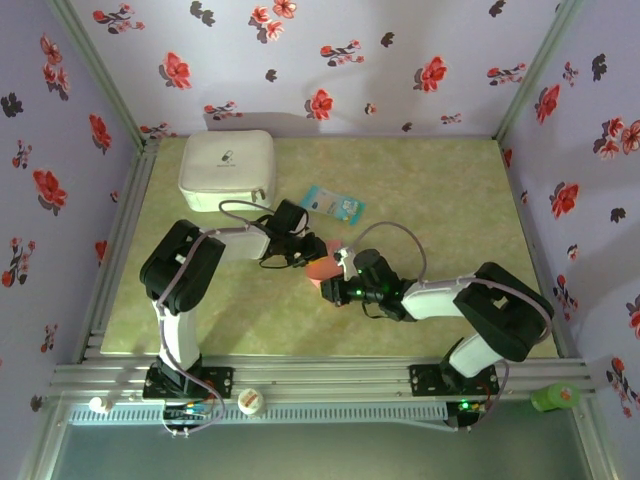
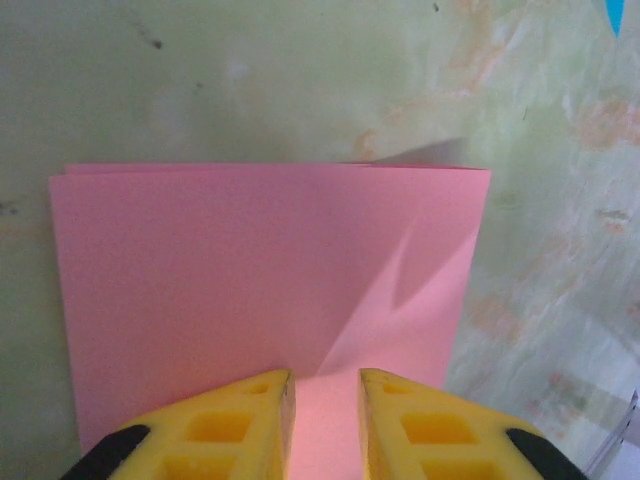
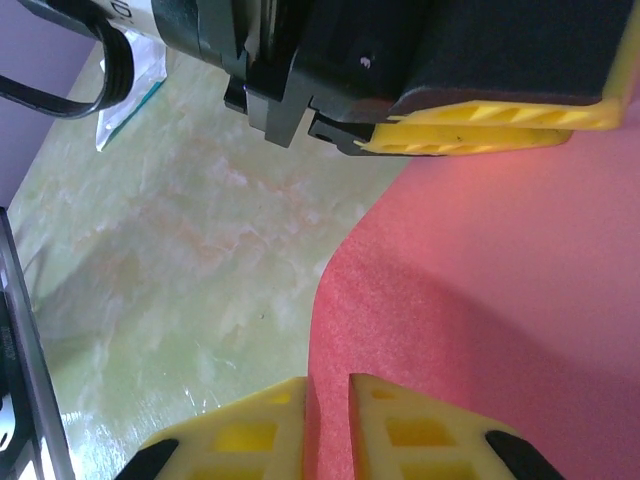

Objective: Fold a paper plane with a square sheet of paper (pick it up from the middle)
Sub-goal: Third fold the triangle at the center of the table.

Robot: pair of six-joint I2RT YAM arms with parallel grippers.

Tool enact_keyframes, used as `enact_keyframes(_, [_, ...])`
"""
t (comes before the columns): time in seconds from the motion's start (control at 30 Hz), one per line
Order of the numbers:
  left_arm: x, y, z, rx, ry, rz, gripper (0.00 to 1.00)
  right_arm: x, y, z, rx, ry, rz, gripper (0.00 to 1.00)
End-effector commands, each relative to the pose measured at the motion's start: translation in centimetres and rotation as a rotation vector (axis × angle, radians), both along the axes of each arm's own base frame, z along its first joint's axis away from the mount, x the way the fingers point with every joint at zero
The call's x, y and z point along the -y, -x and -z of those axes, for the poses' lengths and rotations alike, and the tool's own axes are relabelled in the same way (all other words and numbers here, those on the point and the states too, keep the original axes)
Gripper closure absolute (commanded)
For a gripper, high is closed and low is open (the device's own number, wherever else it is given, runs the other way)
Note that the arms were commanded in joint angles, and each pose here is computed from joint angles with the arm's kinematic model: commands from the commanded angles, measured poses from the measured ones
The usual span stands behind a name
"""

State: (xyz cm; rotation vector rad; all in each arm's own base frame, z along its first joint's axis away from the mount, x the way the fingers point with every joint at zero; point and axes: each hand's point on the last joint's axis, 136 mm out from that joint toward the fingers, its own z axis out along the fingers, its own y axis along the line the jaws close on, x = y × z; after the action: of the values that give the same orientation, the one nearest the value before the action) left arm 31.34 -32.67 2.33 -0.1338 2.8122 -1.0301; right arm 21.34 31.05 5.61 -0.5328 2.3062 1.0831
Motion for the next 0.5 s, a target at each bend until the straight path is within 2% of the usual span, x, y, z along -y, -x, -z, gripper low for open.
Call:
enact_keyframes(0.0, [-0.27, 1.14, 1.81, -0.038, -0.036, 0.021, 0.76, 0.0, 0.02, -0.89, 0.005, -0.038, 0.004, 0.83])
enact_keyframes(0.47, [-0.25, 1.06, 2.13, -0.047, -0.04, 0.018, 0.77, 0.59, 0.1, -1.08, -0.008, -0.047, 0.01, 0.83])
